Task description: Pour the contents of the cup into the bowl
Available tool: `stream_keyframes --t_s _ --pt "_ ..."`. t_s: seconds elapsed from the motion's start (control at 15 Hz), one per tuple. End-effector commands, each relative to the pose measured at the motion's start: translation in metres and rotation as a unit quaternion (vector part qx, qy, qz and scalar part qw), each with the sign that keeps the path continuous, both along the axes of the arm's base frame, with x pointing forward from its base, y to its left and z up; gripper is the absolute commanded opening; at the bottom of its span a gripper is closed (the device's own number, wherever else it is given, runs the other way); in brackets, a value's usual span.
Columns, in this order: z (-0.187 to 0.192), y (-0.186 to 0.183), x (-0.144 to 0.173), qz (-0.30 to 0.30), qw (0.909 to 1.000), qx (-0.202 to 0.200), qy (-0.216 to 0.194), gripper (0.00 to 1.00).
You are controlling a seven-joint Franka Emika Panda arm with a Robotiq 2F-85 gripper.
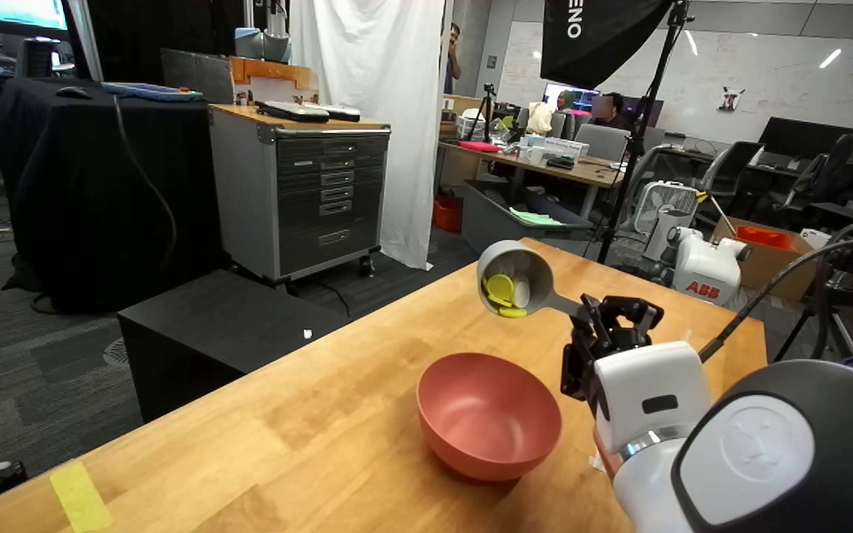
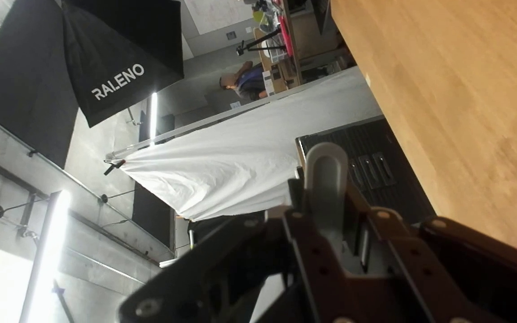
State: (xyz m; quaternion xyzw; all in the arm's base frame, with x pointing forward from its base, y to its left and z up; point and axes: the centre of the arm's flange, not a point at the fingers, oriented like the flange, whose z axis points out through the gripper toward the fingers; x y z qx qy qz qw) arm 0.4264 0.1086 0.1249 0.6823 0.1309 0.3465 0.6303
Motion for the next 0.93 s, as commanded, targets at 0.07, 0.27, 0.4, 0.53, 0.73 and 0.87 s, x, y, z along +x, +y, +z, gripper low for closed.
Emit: stream_keyframes --t_s 0.07,0.27,0.4,0.53,0.73,0.87 --pt "-0.0003 0.0014 -0.0045 0.016 0.9989 -0.025 -0.036 0.11" --pt "-0.0015 0.0003 -0.0055 0.018 0.9983 -0.032 -0.044 0.11" --pt "-0.0019 0.0003 -0.0061 0.02 0.9979 -0.037 -0.049 0.11" --pt "-0.0025 0.0004 -0.0066 0.022 0.9976 -0.041 -0.052 0.11" --pt "-0.0027 0.0007 -0.0078 0.024 0.9969 -0.047 -0.058 0.11" --pt "-0.0031 0.0002 -0.0081 0.026 0.9963 -0.052 -0.063 0.11"
